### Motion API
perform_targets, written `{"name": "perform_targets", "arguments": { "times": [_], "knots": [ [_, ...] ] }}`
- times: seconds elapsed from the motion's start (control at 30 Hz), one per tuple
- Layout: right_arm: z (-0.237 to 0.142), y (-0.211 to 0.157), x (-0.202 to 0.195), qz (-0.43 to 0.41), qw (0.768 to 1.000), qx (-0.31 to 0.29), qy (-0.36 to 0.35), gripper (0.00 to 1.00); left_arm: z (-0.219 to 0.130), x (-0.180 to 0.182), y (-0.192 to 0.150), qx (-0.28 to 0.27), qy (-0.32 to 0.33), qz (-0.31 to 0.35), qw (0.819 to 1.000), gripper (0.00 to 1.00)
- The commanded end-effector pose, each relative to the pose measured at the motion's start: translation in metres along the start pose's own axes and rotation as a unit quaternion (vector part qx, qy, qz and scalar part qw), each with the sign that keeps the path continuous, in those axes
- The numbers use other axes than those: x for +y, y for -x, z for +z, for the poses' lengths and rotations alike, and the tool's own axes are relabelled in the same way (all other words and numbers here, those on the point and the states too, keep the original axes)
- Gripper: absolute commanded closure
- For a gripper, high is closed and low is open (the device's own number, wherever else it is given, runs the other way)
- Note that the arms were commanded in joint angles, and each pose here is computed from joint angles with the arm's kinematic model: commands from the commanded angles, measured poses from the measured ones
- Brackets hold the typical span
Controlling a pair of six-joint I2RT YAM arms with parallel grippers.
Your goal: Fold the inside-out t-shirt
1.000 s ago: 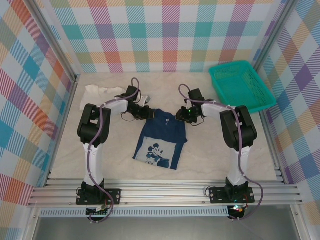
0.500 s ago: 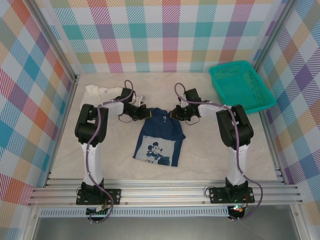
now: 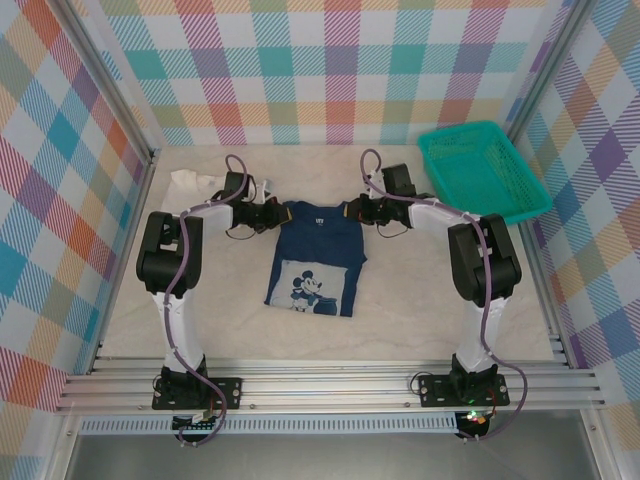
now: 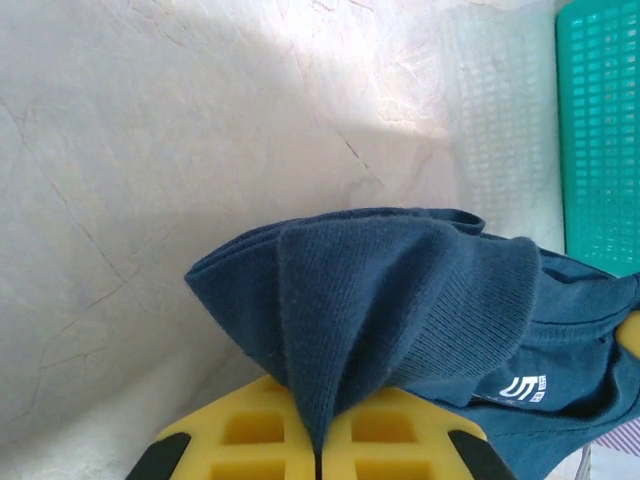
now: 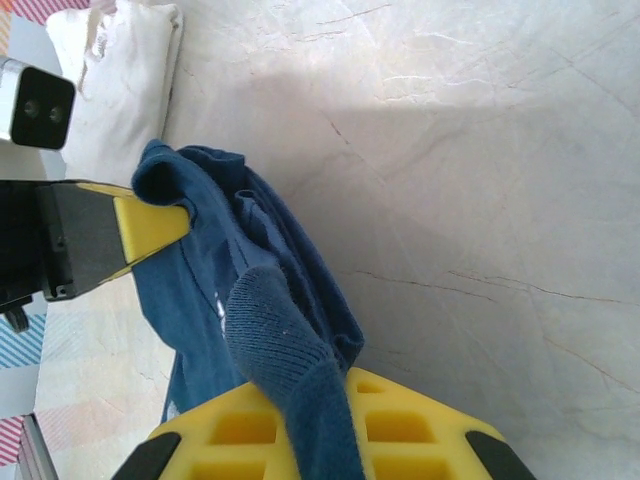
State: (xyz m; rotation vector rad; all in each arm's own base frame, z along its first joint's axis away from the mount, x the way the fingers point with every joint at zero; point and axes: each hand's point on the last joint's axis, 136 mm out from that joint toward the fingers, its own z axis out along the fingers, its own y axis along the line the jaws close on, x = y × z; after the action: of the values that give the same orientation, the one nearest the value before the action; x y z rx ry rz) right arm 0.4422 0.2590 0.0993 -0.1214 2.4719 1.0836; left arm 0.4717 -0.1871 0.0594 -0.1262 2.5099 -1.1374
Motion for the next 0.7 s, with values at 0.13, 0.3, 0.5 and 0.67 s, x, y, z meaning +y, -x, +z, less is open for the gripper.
{"name": "perform_targets", "arguments": {
  "times": [0.13, 0.3, 0.5, 0.67],
  "knots": [
    [-0.004, 0.014, 0.010, -0.041, 0.999, -0.018, 0.015, 1.00, -0.013, -0.021, 0.010, -0.026, -0.027, 0.021, 0.999, 1.00],
    [-0.007, 0.021, 0.015, -0.055, 0.998, -0.024, 0.018, 1.00, -0.021, -0.039, 0.015, -0.047, -0.054, 0.041, 0.997, 1.00],
    [-0.026, 0.055, 0.036, -0.096, 0.994, -0.050, 0.014, 1.00, -0.047, -0.075, 0.044, -0.099, -0.065, 0.078, 0.990, 1.00],
    [-0.054, 0.102, 0.069, -0.140, 0.986, -0.092, 0.021, 1.00, -0.071, -0.116, 0.088, -0.142, -0.072, 0.109, 0.981, 1.00]
  ]
}}
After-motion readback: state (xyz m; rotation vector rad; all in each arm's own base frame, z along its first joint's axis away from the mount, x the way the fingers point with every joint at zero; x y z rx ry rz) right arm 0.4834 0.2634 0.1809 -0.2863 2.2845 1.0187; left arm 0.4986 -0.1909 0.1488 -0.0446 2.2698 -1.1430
